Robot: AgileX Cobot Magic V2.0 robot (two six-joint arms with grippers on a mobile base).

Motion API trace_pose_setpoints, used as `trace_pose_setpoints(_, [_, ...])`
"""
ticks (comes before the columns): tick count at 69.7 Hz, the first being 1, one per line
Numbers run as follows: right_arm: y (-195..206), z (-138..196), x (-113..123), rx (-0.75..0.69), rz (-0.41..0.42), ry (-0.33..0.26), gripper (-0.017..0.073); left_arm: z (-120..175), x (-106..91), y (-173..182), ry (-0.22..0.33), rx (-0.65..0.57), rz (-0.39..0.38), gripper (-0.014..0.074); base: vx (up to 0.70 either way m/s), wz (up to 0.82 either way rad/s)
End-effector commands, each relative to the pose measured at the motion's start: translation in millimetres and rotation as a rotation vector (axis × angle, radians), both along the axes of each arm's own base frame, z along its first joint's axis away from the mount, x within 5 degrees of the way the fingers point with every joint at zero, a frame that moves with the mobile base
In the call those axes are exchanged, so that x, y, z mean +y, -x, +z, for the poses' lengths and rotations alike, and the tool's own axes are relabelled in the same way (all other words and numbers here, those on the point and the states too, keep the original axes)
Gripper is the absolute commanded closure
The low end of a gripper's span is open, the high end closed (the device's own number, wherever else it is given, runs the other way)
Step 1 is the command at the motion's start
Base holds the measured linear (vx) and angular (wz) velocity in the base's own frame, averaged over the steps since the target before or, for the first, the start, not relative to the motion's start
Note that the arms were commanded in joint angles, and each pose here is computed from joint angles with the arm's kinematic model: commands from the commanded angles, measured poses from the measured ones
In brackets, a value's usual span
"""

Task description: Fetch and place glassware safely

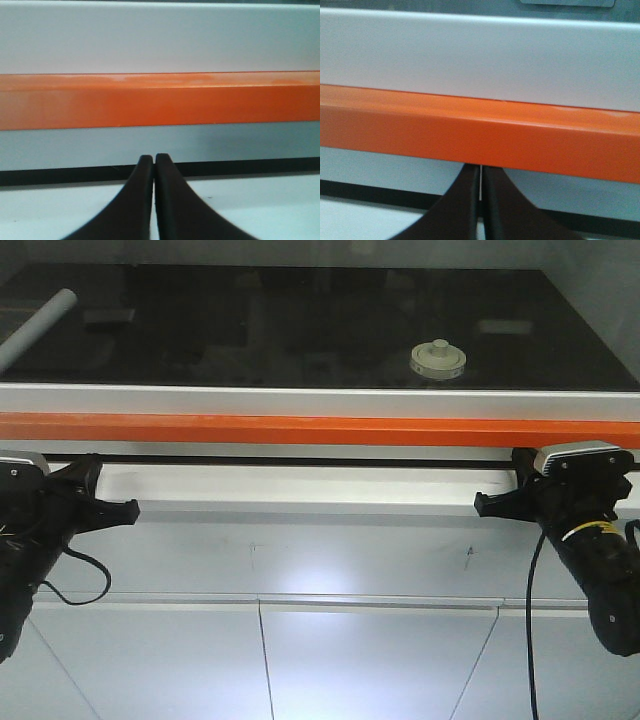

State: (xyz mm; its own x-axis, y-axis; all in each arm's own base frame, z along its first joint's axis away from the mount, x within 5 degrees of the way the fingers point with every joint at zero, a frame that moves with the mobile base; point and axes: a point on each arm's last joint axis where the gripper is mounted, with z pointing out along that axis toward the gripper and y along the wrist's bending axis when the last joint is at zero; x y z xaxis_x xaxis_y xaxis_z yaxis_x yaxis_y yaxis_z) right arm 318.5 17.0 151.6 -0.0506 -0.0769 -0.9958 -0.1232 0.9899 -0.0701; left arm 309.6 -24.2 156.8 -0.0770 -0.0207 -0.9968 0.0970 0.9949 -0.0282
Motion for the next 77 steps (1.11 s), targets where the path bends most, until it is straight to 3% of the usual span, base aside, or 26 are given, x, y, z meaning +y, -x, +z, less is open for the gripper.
trace_pose_setpoints(1, [-5.1, 25.4, 0.0, -0.148, 0.002, -0.01, 0.0563, 22.7, -1.1, -3.1, 0.021, -0.14, 0.003, 0.0601, 0.0, 0.0])
trace_pose_setpoints(31, [-5.0, 25.9, 0.0, -0.155, 0.002, -0.011, 0.0563, 31.8, -1.9, -16.0, 0.02, -0.152, 0.004, 0.0601, 0.0, 0.0])
trace_pose_setpoints(52, [-5.0, 25.9, 0.0, -0.155, 0.002, -0.011, 0.0563, 26.7, -2.5, -22.7, 0.009, -0.051, 0.004, 0.0601, 0.0, 0.0])
trace_pose_setpoints(66, [-5.0, 26.1, 0.0, -0.157, 0.002, -0.01, 0.0563, 28.2, -2.6, -24.3, 0.019, -0.149, 0.004, 0.0601, 0.0, 0.0])
trace_pose_setpoints(77, [-5.0, 26.4, 0.0, -0.16, 0.002, -0.011, 0.0563, 24.0, -2.9, -29.8, 0.019, -0.148, 0.005, 0.0601, 0.0, 0.0])
